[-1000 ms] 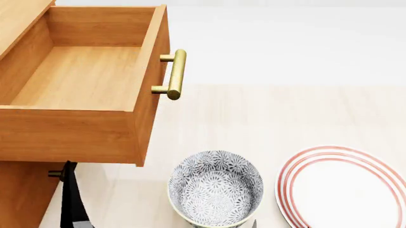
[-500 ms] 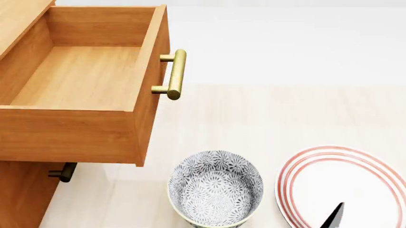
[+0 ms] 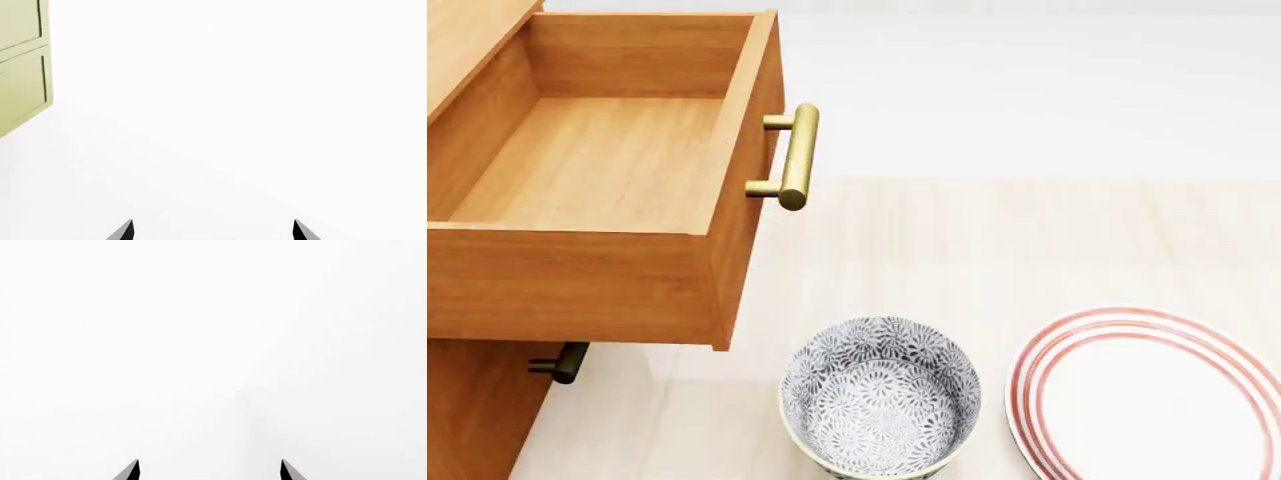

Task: Open the top drawer of the cabinet.

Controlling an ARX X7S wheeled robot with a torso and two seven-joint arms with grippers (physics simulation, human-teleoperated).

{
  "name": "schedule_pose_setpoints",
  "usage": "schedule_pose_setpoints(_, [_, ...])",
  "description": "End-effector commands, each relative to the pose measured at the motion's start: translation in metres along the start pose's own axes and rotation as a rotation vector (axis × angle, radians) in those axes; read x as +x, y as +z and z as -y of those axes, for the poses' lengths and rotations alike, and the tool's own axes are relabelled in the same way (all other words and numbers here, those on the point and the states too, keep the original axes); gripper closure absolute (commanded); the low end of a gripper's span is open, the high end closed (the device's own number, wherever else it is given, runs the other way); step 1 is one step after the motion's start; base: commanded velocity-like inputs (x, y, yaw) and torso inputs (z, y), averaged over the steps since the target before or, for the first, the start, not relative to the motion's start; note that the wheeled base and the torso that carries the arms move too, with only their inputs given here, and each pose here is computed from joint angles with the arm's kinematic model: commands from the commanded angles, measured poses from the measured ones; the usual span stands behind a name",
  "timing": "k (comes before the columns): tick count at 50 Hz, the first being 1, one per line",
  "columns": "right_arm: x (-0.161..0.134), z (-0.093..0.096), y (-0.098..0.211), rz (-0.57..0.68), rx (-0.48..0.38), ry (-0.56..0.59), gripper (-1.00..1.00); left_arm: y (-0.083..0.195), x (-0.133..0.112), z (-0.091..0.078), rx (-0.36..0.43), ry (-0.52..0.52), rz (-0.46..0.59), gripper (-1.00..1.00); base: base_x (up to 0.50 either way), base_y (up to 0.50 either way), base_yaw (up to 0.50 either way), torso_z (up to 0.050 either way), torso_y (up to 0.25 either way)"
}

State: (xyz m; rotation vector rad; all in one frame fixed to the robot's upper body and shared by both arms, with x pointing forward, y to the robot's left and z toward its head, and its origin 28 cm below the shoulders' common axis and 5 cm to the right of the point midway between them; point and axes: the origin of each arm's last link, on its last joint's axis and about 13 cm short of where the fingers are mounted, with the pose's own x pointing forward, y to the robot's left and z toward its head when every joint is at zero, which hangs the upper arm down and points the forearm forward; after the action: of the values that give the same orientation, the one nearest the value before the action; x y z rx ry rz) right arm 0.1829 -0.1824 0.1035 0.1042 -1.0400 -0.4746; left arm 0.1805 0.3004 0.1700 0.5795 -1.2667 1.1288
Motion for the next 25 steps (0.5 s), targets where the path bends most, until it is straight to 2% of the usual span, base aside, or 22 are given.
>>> schedule_pose_setpoints(1, [0.039,0.013,0.024,0.293,-0.065,-0.026,-1.00,-0.010,0.032,-0.013,0.103,0.146,0.133,-1.00,0.00,0.00,0.00,0.000,0.000])
schedule_pose_setpoints(7, [0.060,0.014,0.043,0.427,-0.087,-0.024,-1.00,-0.015,0.043,-0.018,0.125,0.192,0.129,-1.00,0.00,0.00,0.00,0.000,0.000])
schedule_pose_setpoints(11, [0.060,0.016,0.043,0.423,-0.092,-0.040,-1.00,-0.013,0.042,-0.019,0.116,0.191,0.161,-1.00,0.00,0.00,0.00,0.000,0.000])
schedule_pose_setpoints(18, [0.071,0.020,0.053,0.491,-0.131,-0.057,-1.00,-0.012,0.052,-0.024,0.094,0.204,0.223,-1.00,0.00,0.00,0.00,0.000,0.000])
schedule_pose_setpoints(19, [0.073,0.022,0.054,0.501,-0.132,-0.066,-1.00,-0.012,0.054,-0.026,0.075,0.216,0.191,-1.00,0.00,0.00,0.00,0.000,0.000])
schedule_pose_setpoints(25, [0.081,0.027,0.060,0.558,-0.138,-0.083,-1.00,-0.012,0.078,-0.036,0.087,0.298,0.172,-1.00,0.00,0.00,0.00,0.000,0.000])
